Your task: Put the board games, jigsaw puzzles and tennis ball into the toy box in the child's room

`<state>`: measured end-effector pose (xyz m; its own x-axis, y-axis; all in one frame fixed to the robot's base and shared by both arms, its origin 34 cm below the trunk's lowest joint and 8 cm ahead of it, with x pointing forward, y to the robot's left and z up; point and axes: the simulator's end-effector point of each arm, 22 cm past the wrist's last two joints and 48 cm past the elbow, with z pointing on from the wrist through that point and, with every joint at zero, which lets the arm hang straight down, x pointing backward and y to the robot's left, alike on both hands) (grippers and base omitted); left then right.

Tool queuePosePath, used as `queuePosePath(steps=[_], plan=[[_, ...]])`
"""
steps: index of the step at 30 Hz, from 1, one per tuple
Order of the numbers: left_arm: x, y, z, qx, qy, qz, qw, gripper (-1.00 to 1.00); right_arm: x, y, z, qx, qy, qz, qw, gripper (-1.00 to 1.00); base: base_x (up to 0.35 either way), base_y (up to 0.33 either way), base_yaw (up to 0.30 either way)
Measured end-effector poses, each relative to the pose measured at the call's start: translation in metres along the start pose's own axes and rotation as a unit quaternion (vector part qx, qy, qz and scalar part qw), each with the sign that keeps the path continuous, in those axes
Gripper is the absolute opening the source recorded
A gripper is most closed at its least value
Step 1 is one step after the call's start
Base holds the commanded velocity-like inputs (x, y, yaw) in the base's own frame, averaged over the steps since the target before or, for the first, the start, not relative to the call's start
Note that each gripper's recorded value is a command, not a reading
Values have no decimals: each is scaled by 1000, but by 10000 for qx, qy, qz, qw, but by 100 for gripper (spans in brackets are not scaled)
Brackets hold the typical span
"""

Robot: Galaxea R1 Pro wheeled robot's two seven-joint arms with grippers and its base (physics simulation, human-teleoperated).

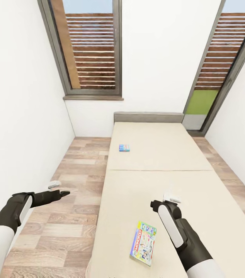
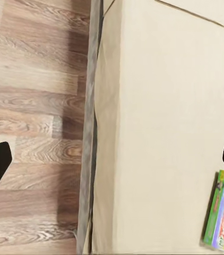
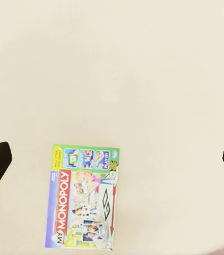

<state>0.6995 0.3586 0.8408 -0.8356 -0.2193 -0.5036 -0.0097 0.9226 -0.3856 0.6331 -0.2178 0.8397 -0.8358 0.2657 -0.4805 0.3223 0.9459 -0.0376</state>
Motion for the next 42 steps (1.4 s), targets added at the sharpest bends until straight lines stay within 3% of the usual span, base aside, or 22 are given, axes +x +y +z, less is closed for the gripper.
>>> queuePosePath(steps=[5, 10, 13, 22, 42], plan=[[4, -27, -6, 775, 135, -164, 9968, 100, 1, 0, 2, 5, 22, -19, 10000, 100, 0, 0, 0], [-8, -55, -26, 1666, 68, -265, 9856, 100, 4, 1, 4, -4, 45, -21, 10000, 100, 0, 0, 0], [-13, -64, -32, 1934, 12, -268, 9808, 100, 5, 1, 6, 5, 57, -15, 10000, 100, 0, 0, 0], [-15, -69, -35, 2166, -5, -300, 9758, 100, 8, 1, 12, 19, 54, 30, 10000, 100, 0, 0, 0], [-3, -62, -23, 2145, 117, -389, 9759, 100, 20, -1, 24, 68, 188, 27, 9998, 100, 0, 0, 0]])
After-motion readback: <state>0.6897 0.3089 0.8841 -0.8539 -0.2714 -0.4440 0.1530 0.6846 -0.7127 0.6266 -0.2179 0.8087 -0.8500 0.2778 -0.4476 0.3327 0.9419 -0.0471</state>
